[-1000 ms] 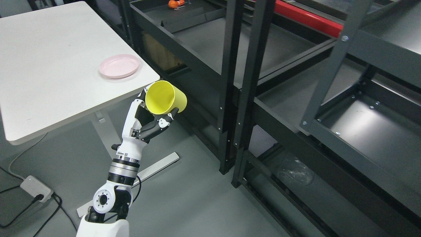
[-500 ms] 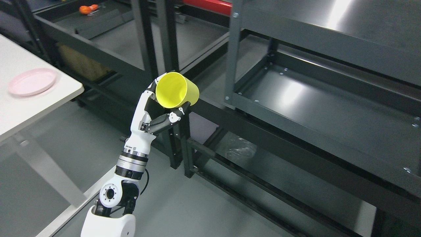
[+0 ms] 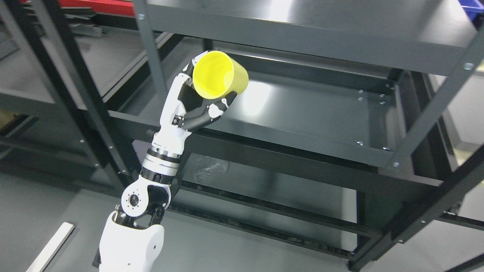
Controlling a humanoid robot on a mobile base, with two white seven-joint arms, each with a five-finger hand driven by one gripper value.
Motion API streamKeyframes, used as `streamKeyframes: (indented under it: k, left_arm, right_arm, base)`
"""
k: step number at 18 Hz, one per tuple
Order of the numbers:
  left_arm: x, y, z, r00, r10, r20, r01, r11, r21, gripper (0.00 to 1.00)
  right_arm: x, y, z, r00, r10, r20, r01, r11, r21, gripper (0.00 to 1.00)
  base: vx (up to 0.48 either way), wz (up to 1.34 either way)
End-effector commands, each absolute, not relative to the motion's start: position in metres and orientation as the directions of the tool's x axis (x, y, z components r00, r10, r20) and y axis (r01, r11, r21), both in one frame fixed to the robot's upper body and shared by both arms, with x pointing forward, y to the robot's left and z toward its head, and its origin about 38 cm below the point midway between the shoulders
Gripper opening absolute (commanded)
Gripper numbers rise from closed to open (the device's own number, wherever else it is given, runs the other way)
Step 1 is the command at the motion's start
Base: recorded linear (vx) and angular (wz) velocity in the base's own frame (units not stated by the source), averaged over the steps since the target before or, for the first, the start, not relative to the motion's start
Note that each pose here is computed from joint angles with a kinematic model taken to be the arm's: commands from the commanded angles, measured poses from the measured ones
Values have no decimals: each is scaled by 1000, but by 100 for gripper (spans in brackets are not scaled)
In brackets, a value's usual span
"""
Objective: Place yellow IKEA cup on middle right shelf
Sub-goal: 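Reach the left hand up onto the shelf level above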
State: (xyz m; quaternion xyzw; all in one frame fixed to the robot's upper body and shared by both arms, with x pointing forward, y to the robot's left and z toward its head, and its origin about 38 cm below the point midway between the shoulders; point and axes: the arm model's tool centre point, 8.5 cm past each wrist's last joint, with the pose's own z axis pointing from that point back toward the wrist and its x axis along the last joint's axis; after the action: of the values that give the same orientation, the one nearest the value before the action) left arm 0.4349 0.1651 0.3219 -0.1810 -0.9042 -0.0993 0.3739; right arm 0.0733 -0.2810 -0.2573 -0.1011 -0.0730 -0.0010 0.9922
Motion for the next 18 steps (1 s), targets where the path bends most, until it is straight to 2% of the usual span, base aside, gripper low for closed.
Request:
streamKeyframes:
  k: [1, 8, 14, 18]
  left_arm:
    - [422, 153, 397, -769, 266, 582, 416, 899, 139, 1]
    - [409, 138, 474, -861, 295, 414, 408, 888, 215, 1]
    - [431, 151, 522, -817, 243, 524, 325, 943, 70, 0]
    - [442, 129, 528, -677, 252, 691, 331, 944, -19, 0]
  right_arm:
    - [65, -291, -257, 991, 6, 133, 22, 977, -213, 99]
    - [64, -291, -257, 991, 6, 132, 22, 977, -213, 99]
    - [64, -291, -257, 991, 6, 132, 22, 977, -213, 99]
    - [65, -291, -257, 991, 6, 133, 22, 977, -213, 99]
  base:
    - [34, -419]
    - [68, -215]
    - [120, -73]
    - [159, 25]
